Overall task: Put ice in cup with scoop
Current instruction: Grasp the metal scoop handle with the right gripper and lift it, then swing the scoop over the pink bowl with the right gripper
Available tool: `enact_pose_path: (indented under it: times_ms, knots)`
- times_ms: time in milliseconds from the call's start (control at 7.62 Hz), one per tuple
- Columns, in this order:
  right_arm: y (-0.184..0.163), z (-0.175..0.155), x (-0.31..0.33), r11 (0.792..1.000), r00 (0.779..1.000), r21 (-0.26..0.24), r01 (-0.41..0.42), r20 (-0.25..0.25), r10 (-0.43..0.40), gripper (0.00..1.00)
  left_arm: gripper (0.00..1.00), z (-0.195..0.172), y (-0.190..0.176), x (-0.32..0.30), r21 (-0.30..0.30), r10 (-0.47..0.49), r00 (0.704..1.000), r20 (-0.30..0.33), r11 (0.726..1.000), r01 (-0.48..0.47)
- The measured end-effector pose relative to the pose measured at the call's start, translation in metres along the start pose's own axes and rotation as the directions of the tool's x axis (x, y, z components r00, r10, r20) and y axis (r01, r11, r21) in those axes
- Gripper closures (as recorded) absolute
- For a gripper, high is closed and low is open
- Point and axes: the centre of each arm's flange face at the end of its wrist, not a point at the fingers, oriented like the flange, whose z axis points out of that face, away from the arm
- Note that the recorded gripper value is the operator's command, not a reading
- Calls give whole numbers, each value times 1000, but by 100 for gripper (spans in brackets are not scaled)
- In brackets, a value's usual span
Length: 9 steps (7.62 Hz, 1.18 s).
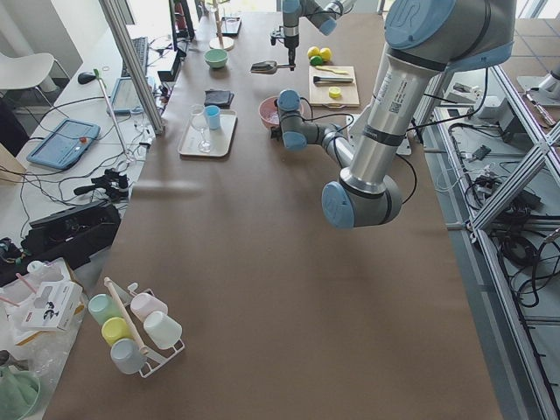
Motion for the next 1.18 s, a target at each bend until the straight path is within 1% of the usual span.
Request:
enact_pose_path:
  times_ms: [131, 262, 394, 525, 656, 787, 918, 1050, 1181]
  knots:
    - [-11, -25, 13, 997, 998, 24, 69, -10, -69, 100, 1, 0, 0, 0, 0, 0, 1000, 0, 1000, 0]
    - [-20, -49, 25, 990, 991, 43, 135, -28, -134, 100, 1, 0, 0, 0, 0, 0, 1000, 0, 1000, 0]
    - [-25, -69, 32, 981, 983, 60, 182, -42, -180, 100, 1, 0, 0, 0, -1, -1, 1000, 0, 1000, 1]
    - [-25, -84, 33, 975, 977, 64, 212, -52, -209, 100, 1, 0, 1, 0, -1, -1, 1000, 0, 1000, 1]
    - [-25, -98, 25, 972, 972, 52, 228, -65, -225, 100, 1, 0, 1, 0, -1, -1, 1000, 0, 1000, 1]
    - [-28, -109, 12, 969, 967, 26, 244, -85, -241, 100, 1, 0, 1, 0, -1, -1, 1000, 0, 1000, 1]
    - [-33, -120, -4, 962, 956, 1, 274, -104, -273, 100, 1, 0, 1, 0, -1, -1, 1000, 0, 1000, 1]
    - [-38, -127, -19, 955, 948, -20, 296, -115, -296, 100, 1, 0, 1, 0, -1, 0, 1000, 0, 1000, 0]
    - [-39, -126, -31, 949, 942, -49, 311, -118, -315, 100, 1, 1, 1, 0, -1, -1, 1000, 0, 1000, 1]
